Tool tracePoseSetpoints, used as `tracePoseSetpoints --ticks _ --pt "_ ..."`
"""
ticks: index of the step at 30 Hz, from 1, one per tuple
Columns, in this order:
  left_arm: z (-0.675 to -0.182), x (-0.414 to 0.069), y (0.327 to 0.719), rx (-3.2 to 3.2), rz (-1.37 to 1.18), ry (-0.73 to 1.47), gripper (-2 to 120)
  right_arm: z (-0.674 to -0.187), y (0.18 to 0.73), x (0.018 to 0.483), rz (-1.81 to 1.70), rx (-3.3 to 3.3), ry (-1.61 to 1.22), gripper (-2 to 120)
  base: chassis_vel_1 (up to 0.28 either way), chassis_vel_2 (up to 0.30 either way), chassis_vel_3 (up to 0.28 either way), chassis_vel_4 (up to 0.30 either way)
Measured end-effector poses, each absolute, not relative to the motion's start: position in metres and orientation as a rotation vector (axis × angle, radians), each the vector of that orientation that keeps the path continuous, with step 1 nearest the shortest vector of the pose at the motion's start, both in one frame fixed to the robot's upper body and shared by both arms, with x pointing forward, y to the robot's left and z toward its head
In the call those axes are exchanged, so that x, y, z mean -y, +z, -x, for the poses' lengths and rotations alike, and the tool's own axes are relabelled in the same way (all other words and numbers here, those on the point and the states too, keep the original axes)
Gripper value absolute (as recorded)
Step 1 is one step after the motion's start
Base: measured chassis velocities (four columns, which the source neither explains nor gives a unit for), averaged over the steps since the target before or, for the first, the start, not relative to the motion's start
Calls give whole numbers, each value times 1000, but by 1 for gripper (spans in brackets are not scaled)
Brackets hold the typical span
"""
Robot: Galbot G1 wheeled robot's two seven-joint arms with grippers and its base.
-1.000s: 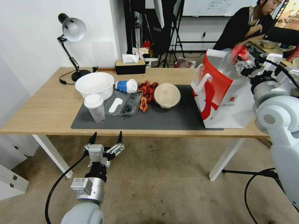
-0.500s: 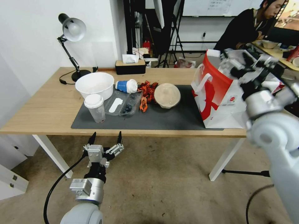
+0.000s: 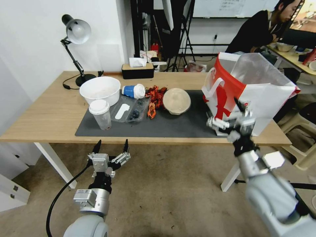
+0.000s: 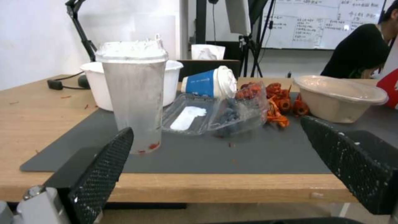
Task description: Pick up the trash from the table and place it into the takeout bag.
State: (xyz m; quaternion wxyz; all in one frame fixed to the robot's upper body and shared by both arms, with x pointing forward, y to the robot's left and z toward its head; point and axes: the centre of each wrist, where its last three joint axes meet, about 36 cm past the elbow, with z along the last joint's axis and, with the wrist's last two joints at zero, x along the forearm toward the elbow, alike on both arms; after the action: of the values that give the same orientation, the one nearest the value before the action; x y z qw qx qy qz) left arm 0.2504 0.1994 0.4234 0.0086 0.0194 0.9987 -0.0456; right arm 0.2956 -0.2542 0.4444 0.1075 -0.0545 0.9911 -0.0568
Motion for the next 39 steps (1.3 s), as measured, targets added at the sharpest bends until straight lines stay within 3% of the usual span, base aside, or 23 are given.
tracePoseSetpoints --ticks 9,21,39 --pt "-253 -198 422 -3119 -62 -149 100 -259 389 246 107 -3015 -102 100 0 0 0 0" --pt "-253 -199 422 -3120 -64 -148 100 -263 390 242 82 -3012 -67 100 0 0 0 0" --pt "-250 -196 421 -3121 -65 -148 100 -345 435 202 -2 -3119 339 100 0 0 0 0"
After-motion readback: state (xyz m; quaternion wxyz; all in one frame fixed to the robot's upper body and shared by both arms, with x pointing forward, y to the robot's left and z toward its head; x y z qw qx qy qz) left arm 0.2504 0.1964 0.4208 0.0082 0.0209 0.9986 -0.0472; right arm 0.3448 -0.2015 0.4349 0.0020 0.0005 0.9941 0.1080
